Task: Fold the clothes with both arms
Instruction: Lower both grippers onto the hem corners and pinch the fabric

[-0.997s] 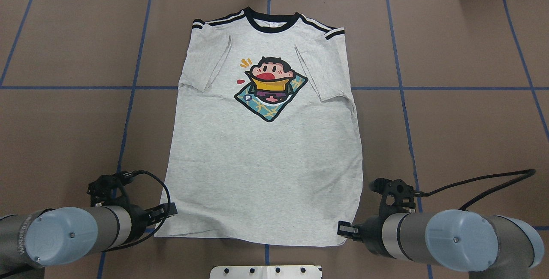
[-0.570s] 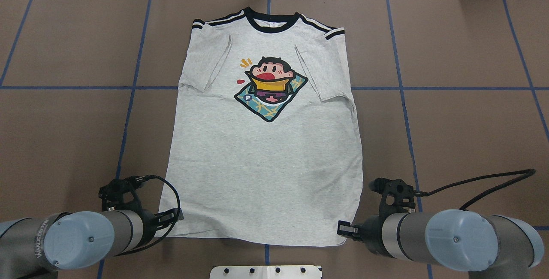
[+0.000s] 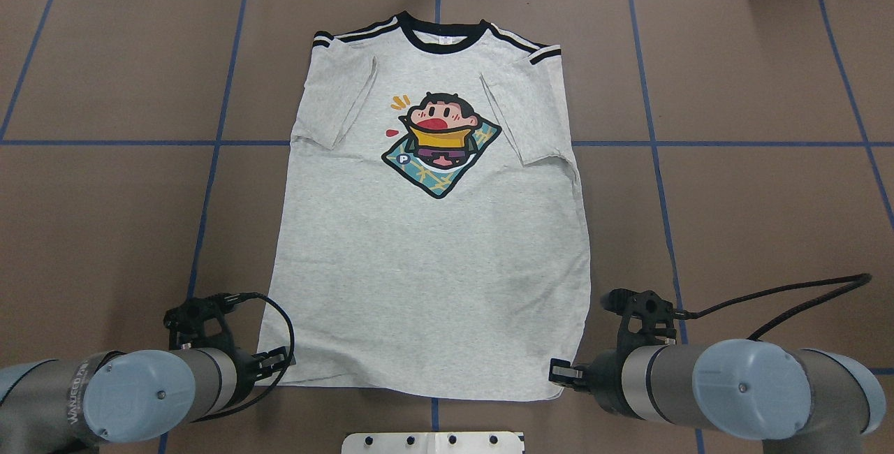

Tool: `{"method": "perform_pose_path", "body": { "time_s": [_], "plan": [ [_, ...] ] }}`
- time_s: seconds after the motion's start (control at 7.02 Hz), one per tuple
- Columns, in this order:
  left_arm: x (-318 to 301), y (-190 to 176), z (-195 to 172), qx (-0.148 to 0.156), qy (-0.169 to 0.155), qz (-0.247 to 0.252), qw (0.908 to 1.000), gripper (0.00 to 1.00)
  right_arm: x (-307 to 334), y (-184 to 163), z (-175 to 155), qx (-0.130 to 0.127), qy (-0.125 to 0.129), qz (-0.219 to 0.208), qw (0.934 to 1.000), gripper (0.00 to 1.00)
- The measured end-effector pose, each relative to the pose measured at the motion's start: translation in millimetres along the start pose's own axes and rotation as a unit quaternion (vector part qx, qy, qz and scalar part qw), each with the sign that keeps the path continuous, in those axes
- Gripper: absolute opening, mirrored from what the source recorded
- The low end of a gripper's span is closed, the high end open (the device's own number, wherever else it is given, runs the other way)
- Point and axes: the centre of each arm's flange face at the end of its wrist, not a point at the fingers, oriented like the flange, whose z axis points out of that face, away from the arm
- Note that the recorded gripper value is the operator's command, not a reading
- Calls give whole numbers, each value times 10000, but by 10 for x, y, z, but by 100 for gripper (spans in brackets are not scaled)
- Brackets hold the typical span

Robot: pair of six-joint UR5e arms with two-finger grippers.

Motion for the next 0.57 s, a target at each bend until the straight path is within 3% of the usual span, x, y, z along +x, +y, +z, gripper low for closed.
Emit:
{"method": "perform_pose_path", "body": {
  "time_s": [0.57],
  "plan": [
    [6,8,-4,-7,0,14,10000,39,-5,-22,-14,-4,-12,14,10000,0]
  ]
}}
